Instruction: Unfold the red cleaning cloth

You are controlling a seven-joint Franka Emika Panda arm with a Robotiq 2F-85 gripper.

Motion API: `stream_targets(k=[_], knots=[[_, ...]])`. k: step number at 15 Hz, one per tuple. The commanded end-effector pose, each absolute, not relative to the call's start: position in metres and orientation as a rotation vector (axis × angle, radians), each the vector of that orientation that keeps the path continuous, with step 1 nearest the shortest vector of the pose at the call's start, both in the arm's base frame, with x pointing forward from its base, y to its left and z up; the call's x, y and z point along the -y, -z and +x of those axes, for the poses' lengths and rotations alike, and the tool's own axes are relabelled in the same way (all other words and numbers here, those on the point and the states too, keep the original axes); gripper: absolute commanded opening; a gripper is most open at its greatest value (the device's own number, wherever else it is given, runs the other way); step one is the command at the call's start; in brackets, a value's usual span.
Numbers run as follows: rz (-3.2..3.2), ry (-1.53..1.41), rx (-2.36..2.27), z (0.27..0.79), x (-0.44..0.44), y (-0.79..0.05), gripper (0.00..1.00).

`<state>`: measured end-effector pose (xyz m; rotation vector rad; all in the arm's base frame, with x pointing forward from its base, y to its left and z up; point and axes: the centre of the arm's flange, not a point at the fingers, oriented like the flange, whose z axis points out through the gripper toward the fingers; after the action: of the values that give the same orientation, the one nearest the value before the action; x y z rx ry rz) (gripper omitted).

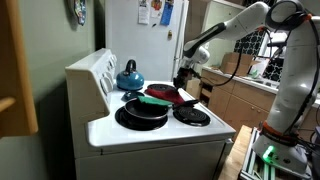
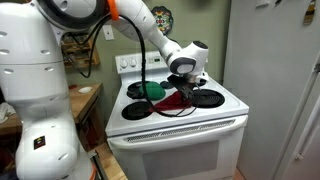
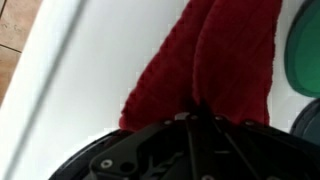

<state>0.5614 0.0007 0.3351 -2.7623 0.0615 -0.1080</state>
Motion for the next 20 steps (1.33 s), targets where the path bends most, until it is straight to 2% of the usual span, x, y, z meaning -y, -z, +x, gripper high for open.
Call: stream_targets(k=[1,9,10,11,12,14,20], knots=[[-2.707,0.115,-0.016,0.567,-0.035,-0.367,0.01],[-2.423,-0.117,0.049,0.578,-0.118,-0.391,0.01],[-2.396,-0.149,0.055,0.578,-0.121,-0.39,0.04],[-2.369,-0.181,0.073,0.577,-0.124,-0.39,0.29],[-2.35,-0.202,0.076,0.578,-0.125,-0.39,0.31],[-2.326,-0.231,0.084,0.579,-0.128,-0.39,0.44],[-2.448,-0.213,0.106,0.58,-0.119,-0.396,0.9]])
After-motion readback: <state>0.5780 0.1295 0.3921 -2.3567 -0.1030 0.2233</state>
